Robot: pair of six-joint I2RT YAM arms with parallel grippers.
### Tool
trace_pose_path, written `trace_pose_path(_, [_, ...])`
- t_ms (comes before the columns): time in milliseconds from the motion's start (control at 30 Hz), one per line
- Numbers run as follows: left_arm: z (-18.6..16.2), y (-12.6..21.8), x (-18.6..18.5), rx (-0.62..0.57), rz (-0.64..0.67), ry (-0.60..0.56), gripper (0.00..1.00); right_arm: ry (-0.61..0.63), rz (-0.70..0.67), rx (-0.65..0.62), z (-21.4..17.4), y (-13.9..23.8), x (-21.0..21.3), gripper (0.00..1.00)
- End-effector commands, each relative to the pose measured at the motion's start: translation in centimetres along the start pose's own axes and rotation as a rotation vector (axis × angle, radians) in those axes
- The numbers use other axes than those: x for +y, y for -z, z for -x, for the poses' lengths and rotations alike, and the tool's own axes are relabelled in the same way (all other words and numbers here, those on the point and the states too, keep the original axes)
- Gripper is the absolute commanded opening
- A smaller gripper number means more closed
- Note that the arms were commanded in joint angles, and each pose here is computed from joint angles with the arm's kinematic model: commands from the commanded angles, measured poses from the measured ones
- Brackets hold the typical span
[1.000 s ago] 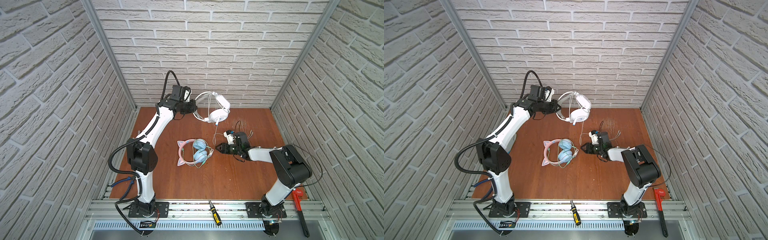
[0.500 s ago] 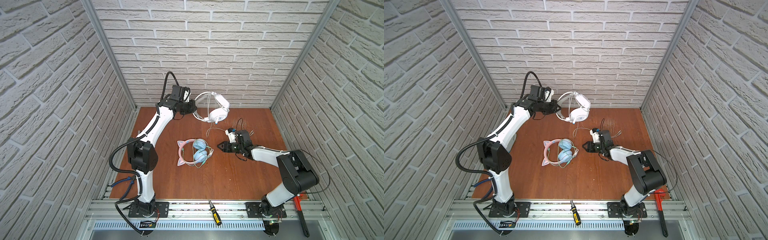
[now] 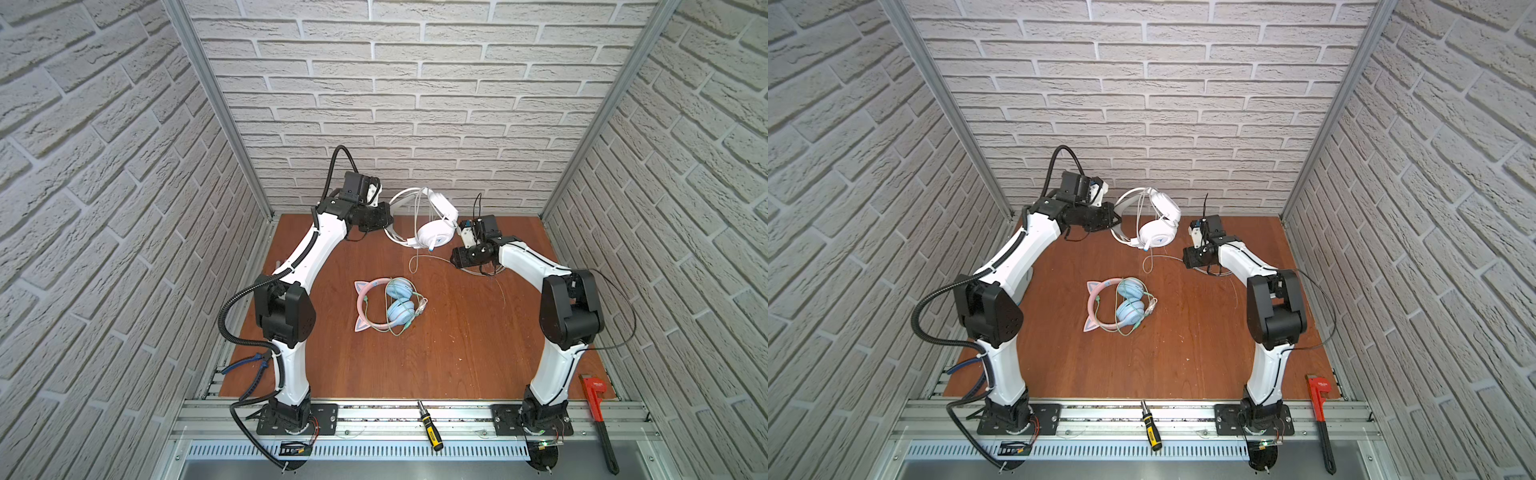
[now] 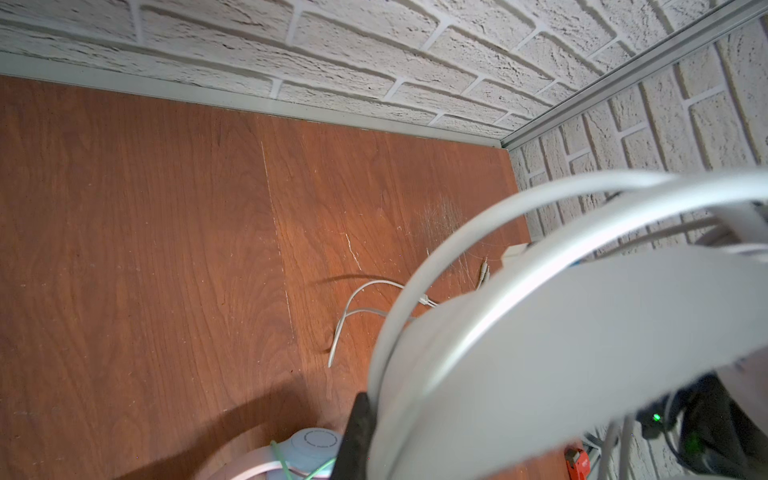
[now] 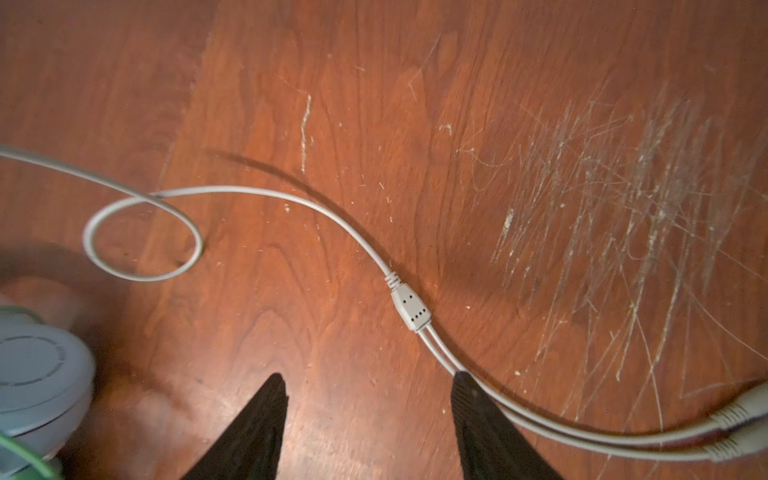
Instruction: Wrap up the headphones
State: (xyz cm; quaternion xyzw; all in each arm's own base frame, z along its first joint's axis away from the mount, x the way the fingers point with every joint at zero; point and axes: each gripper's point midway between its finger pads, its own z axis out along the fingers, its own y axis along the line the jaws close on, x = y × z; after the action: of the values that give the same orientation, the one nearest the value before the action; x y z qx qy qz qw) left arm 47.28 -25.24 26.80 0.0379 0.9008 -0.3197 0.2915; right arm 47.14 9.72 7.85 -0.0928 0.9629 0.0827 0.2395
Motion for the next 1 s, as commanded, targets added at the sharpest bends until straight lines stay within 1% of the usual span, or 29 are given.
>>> trace_pose_path(0, [1.6,2.4,-2.0,-0.062,-0.069,-0.032,0.0,0.076,-0.032,0.125,-2.0,-1.2,-0.7,0.65])
trace_pose_path(200, [1.5,2.4,-1.6,-0.056,-0.058,-0.026,0.0,0.089,-0.01,0.155,-1.9,-3.1,-0.7,0.63])
trace_pose_path(400, [1.3,2.1,-1.4,-0.049,-0.053,-0.019,0.0,0.096,-0.016,0.19,-2.0,-4.5,-0.9,0.6])
trace_pose_path(533, [1.3,2.1,-1.4,-0.045,-0.053,-0.016,0.0,0.12,-0.043,0.179,-1.3,-4.2,-1.3,0.6])
trace_pose_path(700, [1.2,2.0,-1.3,-0.044,-0.051,-0.014,0.0,0.165,-0.056,0.129,0.0,-3.4,-1.3,0.63])
trace_pose_path(867, [1.1,1.8,-1.1,-0.037,-0.049,-0.007,0.0,0.184,-0.054,0.201,-0.5,-4.7,-1.6,0.63])
trace_pose_path(967, [1.0,1.9,-1.2,-0.035,-0.047,-0.008,0.0,0.178,-0.057,0.222,-0.8,-5.4,-1.8,0.63])
